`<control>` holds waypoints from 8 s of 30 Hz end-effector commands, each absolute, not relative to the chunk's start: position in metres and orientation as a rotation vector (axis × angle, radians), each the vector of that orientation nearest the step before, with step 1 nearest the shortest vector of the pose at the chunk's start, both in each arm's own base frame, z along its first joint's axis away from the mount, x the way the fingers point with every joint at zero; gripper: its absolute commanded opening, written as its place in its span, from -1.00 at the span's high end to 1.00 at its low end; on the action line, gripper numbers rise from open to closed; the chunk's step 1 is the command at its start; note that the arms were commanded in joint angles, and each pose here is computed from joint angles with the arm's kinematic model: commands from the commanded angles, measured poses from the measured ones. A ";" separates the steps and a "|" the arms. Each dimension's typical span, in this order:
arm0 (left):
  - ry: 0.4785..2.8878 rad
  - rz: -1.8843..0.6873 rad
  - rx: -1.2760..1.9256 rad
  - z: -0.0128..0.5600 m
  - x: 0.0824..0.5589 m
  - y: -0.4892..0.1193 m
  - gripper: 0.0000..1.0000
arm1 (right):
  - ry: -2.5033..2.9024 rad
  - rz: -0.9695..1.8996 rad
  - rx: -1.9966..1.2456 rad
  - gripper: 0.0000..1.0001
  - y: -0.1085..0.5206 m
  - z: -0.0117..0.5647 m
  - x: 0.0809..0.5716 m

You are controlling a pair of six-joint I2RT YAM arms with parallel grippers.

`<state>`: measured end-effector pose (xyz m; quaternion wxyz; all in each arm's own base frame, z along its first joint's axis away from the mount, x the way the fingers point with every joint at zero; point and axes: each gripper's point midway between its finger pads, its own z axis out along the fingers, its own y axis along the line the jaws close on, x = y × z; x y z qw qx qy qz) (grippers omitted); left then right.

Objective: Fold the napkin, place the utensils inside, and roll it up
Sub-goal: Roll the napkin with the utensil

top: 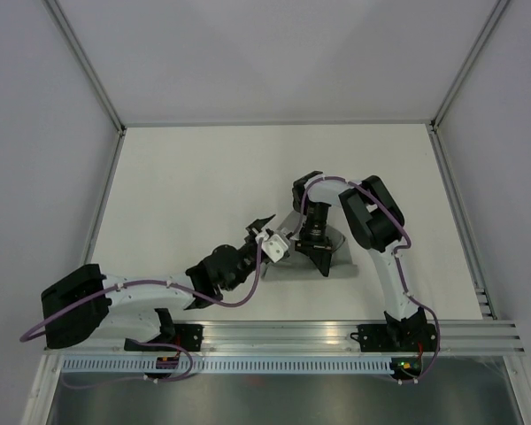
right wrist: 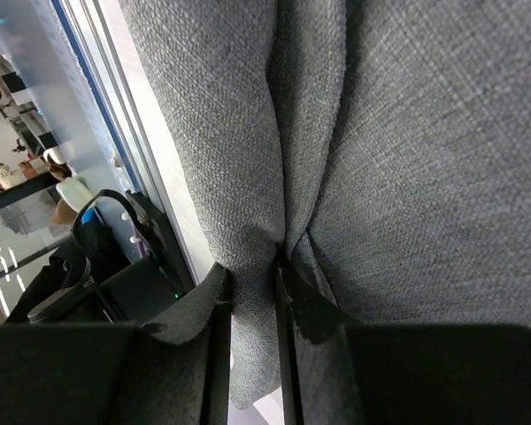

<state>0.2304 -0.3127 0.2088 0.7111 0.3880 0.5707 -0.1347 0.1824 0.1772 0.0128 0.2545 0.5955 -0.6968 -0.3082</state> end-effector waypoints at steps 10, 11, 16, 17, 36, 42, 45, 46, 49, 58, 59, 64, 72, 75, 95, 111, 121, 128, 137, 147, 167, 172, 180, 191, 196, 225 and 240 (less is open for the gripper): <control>1.216 -0.332 0.996 0.177 0.184 -0.331 -0.43 | -2.065 -0.828 1.830 0.77 0.216 -0.053 0.239; 1.212 -0.347 0.987 0.182 0.183 -0.329 -0.46 | -2.064 -0.827 1.826 0.77 0.216 -0.054 0.239; 1.246 -0.353 1.207 0.146 0.167 -0.350 -0.53 | -2.078 -0.824 1.816 0.77 0.218 -0.056 0.243; 1.260 -0.334 1.260 0.130 0.165 -0.354 -0.53 | -2.081 -0.823 1.809 0.77 0.219 -0.057 0.243; 1.162 -0.320 1.112 0.165 0.156 -0.346 -0.54 | -2.176 -0.771 1.741 0.78 0.211 -0.068 0.256; 1.147 -0.402 0.980 0.193 0.152 -0.326 -0.54 | -2.188 -0.772 1.738 0.80 0.211 -0.068 0.256; 1.178 -0.343 1.117 0.164 0.151 -0.337 -0.53 | -2.187 -0.770 1.737 0.80 0.211 -0.068 0.257; 1.177 -0.340 1.139 0.161 0.151 -0.342 -0.53 | -2.187 -0.770 1.737 0.80 0.211 -0.068 0.257; 1.185 -0.346 1.239 0.139 0.146 -0.361 -0.54 | -2.188 -0.771 1.735 0.80 0.211 -0.068 0.256; 1.236 -0.394 1.434 0.077 0.148 -0.389 -0.59 | -2.194 -0.752 1.730 0.81 0.209 -0.069 0.257; 1.237 -0.407 1.443 0.074 0.148 -0.391 -0.58 | -2.195 -0.750 1.728 0.81 0.208 -0.069 0.257; 1.256 -0.435 1.452 0.065 0.158 -0.398 -0.57 | -2.199 -0.743 1.726 0.82 0.208 -0.070 0.258; 1.306 -0.472 1.459 0.045 0.167 -0.399 -0.48 | -2.203 -0.734 1.723 0.82 0.207 -0.071 0.259; 1.328 -0.493 1.433 0.043 0.172 -0.400 -0.43 | -2.204 -0.732 1.721 0.83 0.207 -0.071 0.260; 1.613 -0.800 1.386 0.006 0.159 -0.393 0.95 | -2.310 -0.835 1.764 0.41 0.223 -0.036 0.278; 1.769 -1.169 1.235 0.019 0.160 -0.375 0.95 | -2.888 -1.366 1.643 0.14 0.194 0.107 0.369; 1.961 -1.440 1.045 0.017 0.175 -0.356 0.95 | -2.859 -1.392 2.146 0.07 0.158 0.146 0.310; 2.061 -1.588 0.972 0.010 0.177 -0.351 0.95 | -2.729 -1.050 2.582 -0.05 0.170 0.124 0.263; 2.109 -1.650 0.917 0.010 0.186 -0.351 0.95 | -2.517 -0.761 2.889 -0.17 0.209 0.076 0.214; 2.143 -1.653 0.894 0.007 0.193 -0.350 0.95 | -2.417 -0.567 2.957 -0.19 0.225 0.044 0.205; 1.967 -1.442 0.886 0.052 0.232 -0.343 0.44 | -2.302 -0.532 2.755 0.88 0.205 0.000 0.180; 1.887 -1.435 0.883 0.075 0.240 -0.346 0.24 | -2.222 -0.616 2.664 0.93 0.204 -0.006 0.167; 1.816 -1.366 0.797 0.097 0.263 -0.334 0.10 | -2.157 -0.666 2.558 0.97 0.200 -0.009 0.159; 1.623 -0.914 0.397 0.148 0.312 -0.260 0.09 | -2.092 -0.854 2.267 0.97 0.199 -0.012 0.169; 1.573 -0.783 0.233 0.149 0.306 -0.221 0.10 | -2.068 -0.955 2.077 0.97 0.199 -0.017 0.177; 1.366 -0.411 1.167 0.089 0.186 -0.334 -0.08 | -2.177 -0.867 1.736 0.96 0.219 -0.046 0.251; 1.421 -0.242 1.365 0.030 0.201 -0.344 -0.20 | -2.197 -0.857 1.720 0.96 0.210 -0.050 0.258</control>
